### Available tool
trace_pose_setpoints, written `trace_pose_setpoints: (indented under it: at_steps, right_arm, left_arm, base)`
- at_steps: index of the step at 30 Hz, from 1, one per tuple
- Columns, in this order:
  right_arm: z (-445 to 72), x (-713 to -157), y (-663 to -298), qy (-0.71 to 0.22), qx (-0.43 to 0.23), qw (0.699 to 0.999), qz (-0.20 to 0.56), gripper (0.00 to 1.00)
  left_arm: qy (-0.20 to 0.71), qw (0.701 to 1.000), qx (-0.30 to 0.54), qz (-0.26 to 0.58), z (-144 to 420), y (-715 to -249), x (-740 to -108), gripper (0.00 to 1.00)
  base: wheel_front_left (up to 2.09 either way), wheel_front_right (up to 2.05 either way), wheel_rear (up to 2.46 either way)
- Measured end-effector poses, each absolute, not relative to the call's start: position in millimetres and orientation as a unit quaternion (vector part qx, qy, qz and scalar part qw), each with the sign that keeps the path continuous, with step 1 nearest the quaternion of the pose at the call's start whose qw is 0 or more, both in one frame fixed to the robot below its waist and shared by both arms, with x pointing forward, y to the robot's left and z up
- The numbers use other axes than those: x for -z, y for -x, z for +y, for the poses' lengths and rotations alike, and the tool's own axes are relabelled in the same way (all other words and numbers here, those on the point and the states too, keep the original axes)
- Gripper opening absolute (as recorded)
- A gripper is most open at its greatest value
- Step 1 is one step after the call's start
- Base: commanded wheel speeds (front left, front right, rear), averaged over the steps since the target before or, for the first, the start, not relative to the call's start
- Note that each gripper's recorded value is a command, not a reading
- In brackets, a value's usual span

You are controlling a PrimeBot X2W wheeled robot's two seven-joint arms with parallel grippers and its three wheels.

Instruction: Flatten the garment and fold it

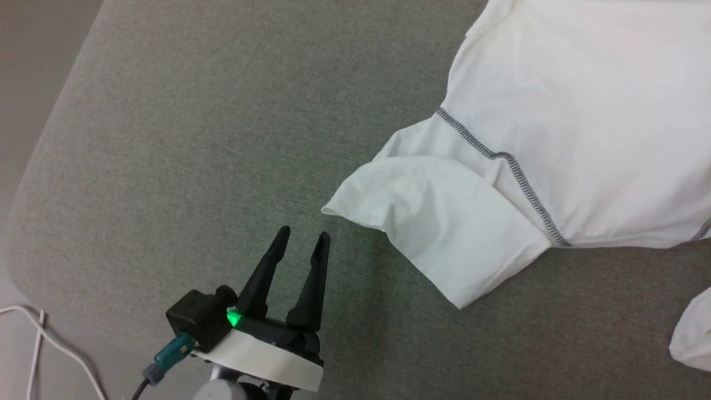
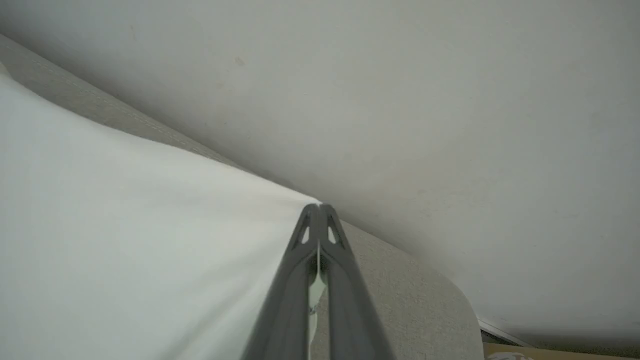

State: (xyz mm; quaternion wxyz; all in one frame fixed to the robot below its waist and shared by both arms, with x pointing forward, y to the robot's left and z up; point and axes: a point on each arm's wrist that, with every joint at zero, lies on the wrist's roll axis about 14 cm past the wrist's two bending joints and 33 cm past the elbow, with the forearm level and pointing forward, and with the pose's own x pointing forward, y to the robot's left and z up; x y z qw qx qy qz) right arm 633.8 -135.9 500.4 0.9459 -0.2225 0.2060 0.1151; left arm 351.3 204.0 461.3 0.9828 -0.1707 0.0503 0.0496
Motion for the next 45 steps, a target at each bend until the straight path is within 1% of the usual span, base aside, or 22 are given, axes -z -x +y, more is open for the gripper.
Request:
trace_pose_setpoints:
  at_steps: [4, 8, 9, 10, 11, 14, 17, 21, 24, 28, 31, 35, 38, 40, 42, 45]
  right_arm:
    - [-155.3, -485.7, -652.2, 0.285, -0.081, 0.932, 0.21, 0.0]
    - [-155.1, -452.6, -660.5, 0.307, -0.081, 0.917, 0.239, 0.0]
    - [-151.2, -443.9, -661.4, 0.305, -0.086, 0.916, 0.246, 0.02]
    - [-146.3, -436.2, -661.8, 0.302, -0.092, 0.915, 0.25, 0.43]
    - [-140.1, -429.6, -662.2, 0.296, -0.1, 0.916, 0.251, 1.0]
    - [-123.8, -421.6, -662.4, 0.277, -0.12, 0.922, 0.242, 1.0]
    - [-113.2, -430.2, -662.6, 0.249, -0.13, 0.935, 0.218, 1.0]
    - [-97.2, -465.0, -658.9, 0.179, -0.142, 0.96, 0.161, 1.0]
    - [-89.8, -497.4, -643.3, 0.131, -0.15, 0.974, 0.111, 1.0]
    - [-98.3, -526.8, -600.6, 0.089, -0.147, 0.983, 0.066, 1.0]
    - [-111.4, -541.0, -556.8, 0.067, -0.134, 0.988, 0.037, 1.0]
    - [-137.8, -532.0, -491.8, 0.032, -0.091, 0.995, 0.032, 1.0]
    - [-163.2, -522.9, -448.5, 0.04, -0.057, 0.997, 0.031, 1.0]
    - [-178.5, -515.8, -425.6, 0.035, -0.043, 0.998, 0.034, 1.0]
    - [-194.1, -501.3, -406.5, -0.006, -0.026, 0.999, 0.048, 1.0]
    - [-202.4, -481.9, -383.8, -0.049, -0.012, 0.997, 0.064, 1.0]
  left_arm:
    - [0.169, 0.982, -0.053, 0.059, 205.2, -351.9, -455.8, 1.0]
    - [0.164, 0.982, -0.06, 0.067, 209.7, -354.6, -450.7, 1.0]
    - [0.164, 0.982, -0.062, 0.07, 210.5, -354.8, -448.3, 1.0]
    - [0.164, 0.982, -0.064, 0.073, 211.3, -355.3, -446.2, 1.0]
    - [0.165, 0.981, -0.066, 0.076, 212.2, -355.9, -444.2, 1.0]
    - [0.165, 0.981, -0.066, 0.081, 212.4, -357.5, -440.6, 1.0]
    - [0.163, 0.982, -0.064, 0.077, 213.0, -358.4, -442.7, 1.0]
    - [0.16, 0.984, -0.059, 0.059, 215.5, -358.5, -454.3, 1.0]
    - [0.157, 0.985, -0.058, 0.038, 217.7, -357.4, -467.7, 1.0]
    - [0.156, 0.986, -0.054, 0.018, 217.7, -350.0, -482.5, 1.0]
    - [0.165, 0.985, -0.049, 0.004, 215.3, -344.8, -492.2, 1.0]
    - [0.172, 0.984, -0.039, 0.0, 208.2, -338.5, -495.7, 1.0]
    - [0.176, 0.984, -0.03, 0.0, 202.2, -334.0, -496.6, 1.0]
    - [0.179, 0.983, -0.031, 0.004, 200.5, -329.6, -494.7, 1.0]
    - [0.18, 0.983, -0.031, 0.009, 198.9, -325.3, -492.3, 1.0]
    - [0.176, 0.984, -0.025, 0.012, 197.1, -322.1, -491.8, 1.0]
  base:
    - [0.0, 0.0, 0.0]
    - [0.0, 0.0, 0.0]
    - [0.0, 0.0, 0.0]
    - [0.0, 0.0, 0.0]
    - [0.0, 0.0, 0.0]
    - [0.0, 0.0, 0.0]
    - [0.0, 0.0, 0.0]
    - [0.0, 0.0, 0.0]
    - [0.0, 0.0, 0.0]
    - [0.0, 0.0, 0.0]
    - [0.0, 0.0, 0.0]
    - [0.0, 0.0, 0.0]
    - [0.0, 0.0, 0.0]
    - [0.0, 0.0, 0.0]
    - [0.0, 0.0, 0.0]
    - [0.0, 0.0, 0.0]
